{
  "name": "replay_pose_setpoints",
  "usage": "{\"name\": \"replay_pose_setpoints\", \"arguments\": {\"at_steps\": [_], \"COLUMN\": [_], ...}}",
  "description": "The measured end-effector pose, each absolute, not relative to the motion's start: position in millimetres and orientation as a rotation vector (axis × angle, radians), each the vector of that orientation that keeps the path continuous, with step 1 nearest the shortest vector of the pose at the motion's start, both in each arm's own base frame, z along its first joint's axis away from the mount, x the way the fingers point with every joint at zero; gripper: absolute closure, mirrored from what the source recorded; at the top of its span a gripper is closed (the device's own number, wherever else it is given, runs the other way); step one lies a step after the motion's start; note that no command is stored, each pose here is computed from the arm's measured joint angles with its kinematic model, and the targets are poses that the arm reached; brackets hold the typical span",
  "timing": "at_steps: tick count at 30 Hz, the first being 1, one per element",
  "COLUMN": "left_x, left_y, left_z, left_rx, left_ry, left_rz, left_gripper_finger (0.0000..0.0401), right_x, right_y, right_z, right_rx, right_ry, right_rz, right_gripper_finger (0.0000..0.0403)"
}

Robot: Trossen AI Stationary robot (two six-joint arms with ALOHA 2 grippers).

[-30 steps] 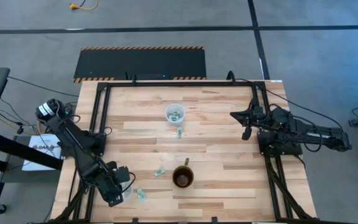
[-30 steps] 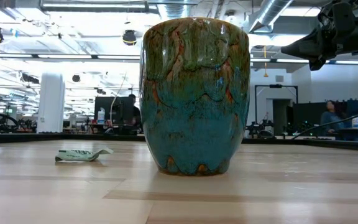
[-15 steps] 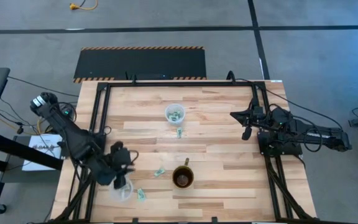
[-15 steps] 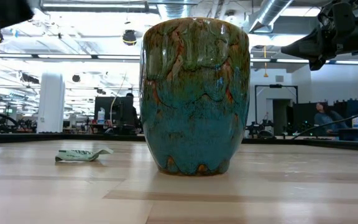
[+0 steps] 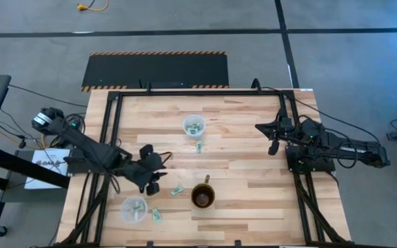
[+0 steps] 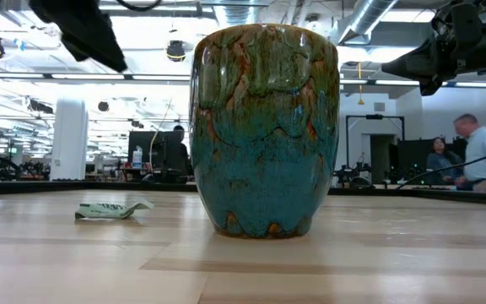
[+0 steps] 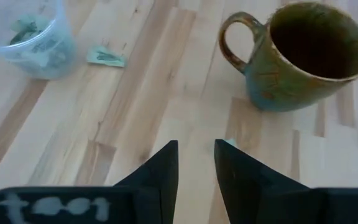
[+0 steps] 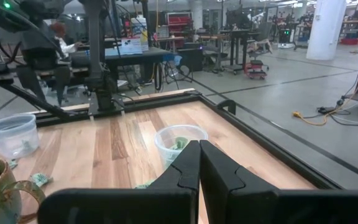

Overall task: Pick and place items into bin
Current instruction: Put the stevia packet into the bottom transparent bin

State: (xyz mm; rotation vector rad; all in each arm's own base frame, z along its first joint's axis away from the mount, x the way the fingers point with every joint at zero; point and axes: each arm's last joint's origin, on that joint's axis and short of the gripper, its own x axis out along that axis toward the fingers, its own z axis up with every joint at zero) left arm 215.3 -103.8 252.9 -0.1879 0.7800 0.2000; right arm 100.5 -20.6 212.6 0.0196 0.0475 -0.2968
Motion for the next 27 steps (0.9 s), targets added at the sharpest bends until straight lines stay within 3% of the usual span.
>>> {"name": "replay_pose_setpoints", "arguments": {"at_steps": [19,27], "left_x": [269,270], "left_y": [-132,-133], "left_z": [168,162], "left_rx": [-0.159,-0.179], "left_ry": [1.060,1.080], "left_rz": [-0.045,-0.021], "left_gripper_finger": [0.0309,0.0309], "right_x": [100,101], "right_y": [-21,-21], "right_z": [213,213], "right_rx": [0.020,0.020], "right_ry": [0.048,0.048], "right_rz": [-0.297,-0.297], "right_gripper_finger": [0.0403,0.0403]}}
